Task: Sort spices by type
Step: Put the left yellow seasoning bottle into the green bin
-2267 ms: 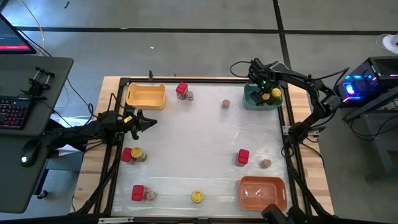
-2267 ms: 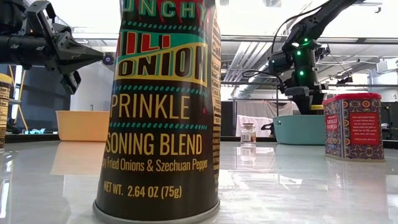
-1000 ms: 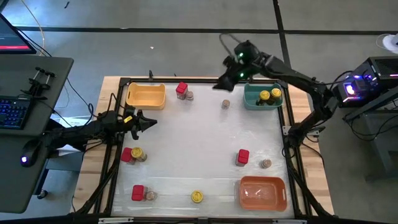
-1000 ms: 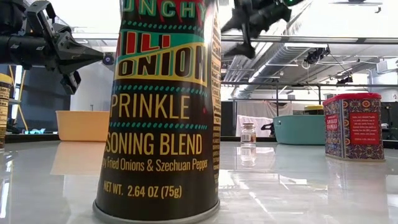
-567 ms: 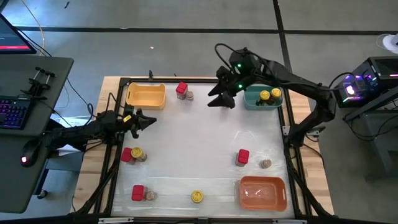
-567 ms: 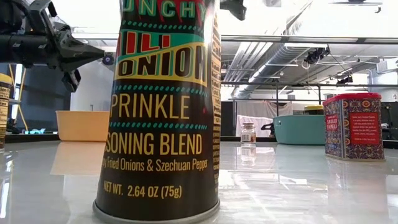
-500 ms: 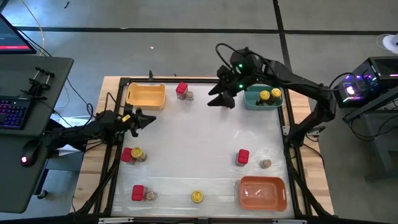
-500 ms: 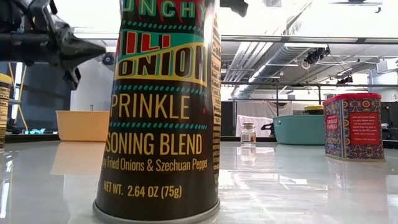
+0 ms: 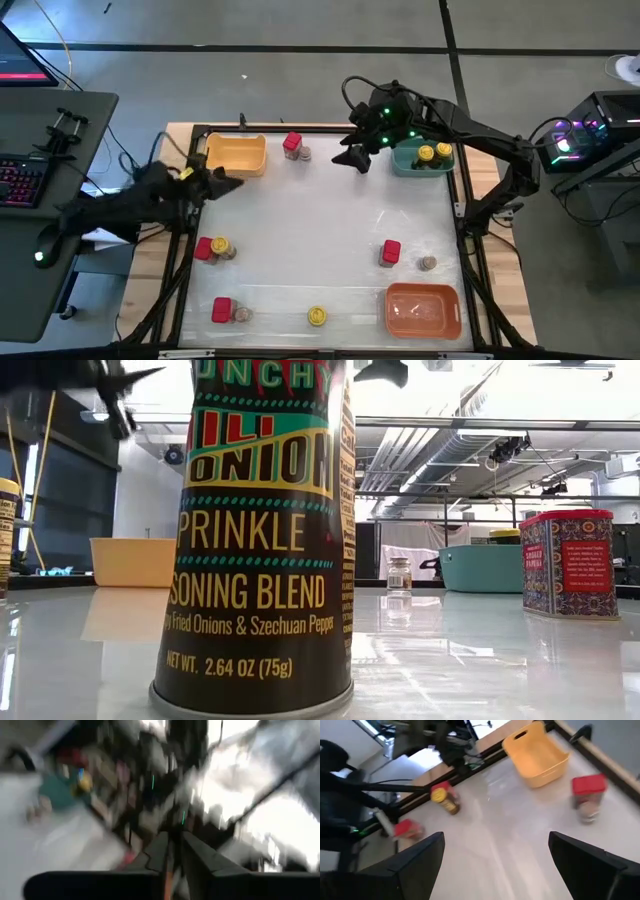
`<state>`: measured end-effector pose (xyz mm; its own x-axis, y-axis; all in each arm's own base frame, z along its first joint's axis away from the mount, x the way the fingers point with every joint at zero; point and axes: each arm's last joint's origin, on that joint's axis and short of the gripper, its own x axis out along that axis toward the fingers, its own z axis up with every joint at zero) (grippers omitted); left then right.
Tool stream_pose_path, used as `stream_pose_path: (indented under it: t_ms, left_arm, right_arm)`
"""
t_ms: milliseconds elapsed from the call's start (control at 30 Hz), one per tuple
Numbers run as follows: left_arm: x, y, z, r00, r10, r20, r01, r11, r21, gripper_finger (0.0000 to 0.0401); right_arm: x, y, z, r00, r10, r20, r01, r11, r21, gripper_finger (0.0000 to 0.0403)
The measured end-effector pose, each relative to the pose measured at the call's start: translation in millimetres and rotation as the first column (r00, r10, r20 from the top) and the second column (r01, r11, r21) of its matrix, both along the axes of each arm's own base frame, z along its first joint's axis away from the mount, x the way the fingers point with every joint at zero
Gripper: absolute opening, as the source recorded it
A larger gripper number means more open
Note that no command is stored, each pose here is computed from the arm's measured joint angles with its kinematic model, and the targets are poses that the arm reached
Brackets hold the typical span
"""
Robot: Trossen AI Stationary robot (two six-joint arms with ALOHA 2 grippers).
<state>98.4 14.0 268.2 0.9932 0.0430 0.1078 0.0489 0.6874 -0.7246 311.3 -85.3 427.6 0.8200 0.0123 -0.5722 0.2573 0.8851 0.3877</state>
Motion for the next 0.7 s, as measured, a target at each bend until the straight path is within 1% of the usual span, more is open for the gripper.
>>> stream_pose_path:
  t_ms: [67,100,133,167,200,267,300,333,400,433,467,533,633,700]
  left_arm:
    - [4,-4,29,0.982,-0.123,-0.14,0.131,0.99,0.046,0.0077]
    - [6,-5,40,0.955,-0.179,-0.237,0.196,0.979,0.049,0.0091]
    - [8,-7,49,0.911,-0.231,-0.343,0.259,0.965,0.039,0.0105]
    - [11,-9,56,0.849,-0.279,-0.449,0.322,0.947,0.02,0.0119]
    - [13,-12,61,0.777,-0.317,-0.544,0.374,0.927,-0.005,0.0132]
    - [16,-16,67,0.604,-0.367,-0.708,0.437,0.895,-0.091,0.0156]
    - [18,-19,69,0.526,-0.384,-0.759,0.456,0.881,-0.129,0.0167]
    - [21,-22,71,0.461,-0.4,-0.793,0.473,0.866,-0.162,0.0177]
    - [26,-29,71,0.348,-0.424,-0.836,0.49,0.843,-0.223,0.0195]
    - [29,-33,69,0.299,-0.43,-0.852,0.489,0.836,-0.25,0.0201]
    - [31,-36,66,0.265,-0.433,-0.862,0.486,0.832,-0.268,0.0207]
    - [36,-45,61,0.226,-0.417,-0.881,0.475,0.836,-0.274,0.0214]
    - [44,-62,50,0.191,-0.361,-0.913,0.47,0.85,-0.238,0.0216]
    - [46,-76,42,0.143,-0.317,-0.938,0.5,0.841,-0.208,0.0215]
  right_arm:
    - [-2,-5,0,1.0,-0.008,-0.005,0.008,1.0,-0.02,0.0353]
    - [-2,-6,-1,1.0,-0.01,-0.012,0.01,1.0,-0.023,0.0353]
    - [-4,-8,-2,1.0,-0.009,-0.022,0.009,1.0,-0.027,0.0353]
    - [-5,-9,-3,0.999,-0.006,-0.035,0.004,0.999,-0.035,0.0353]
    - [-6,-10,-4,0.999,0.003,-0.049,-0.006,0.999,-0.046,0.0353]
    - [-8,-9,-6,0.996,0.032,-0.078,-0.038,0.997,-0.074,0.0353]
    - [-8,-9,-7,0.994,0.048,-0.094,-0.057,0.994,-0.089,0.0353]
    - [-9,-8,-9,0.992,0.063,-0.11,-0.074,0.992,-0.101,0.0353]
    - [-11,-8,-10,0.987,0.09,-0.135,-0.108,0.985,-0.133,0.0353]
    - [-11,-8,-11,0.985,0.099,-0.143,-0.12,0.982,-0.147,0.0353]
    - [-11,-8,-11,0.983,0.106,-0.148,-0.129,0.98,-0.154,0.0353]
    - [-12,-8,-11,0.981,0.119,-0.151,-0.144,0.975,-0.17,0.0353]
    - [-12,-8,-11,0.978,0.14,-0.158,-0.17,0.966,-0.197,0.0353]
    - [-12,-8,-11,0.974,0.159,-0.162,-0.192,0.956,-0.221,0.0353]
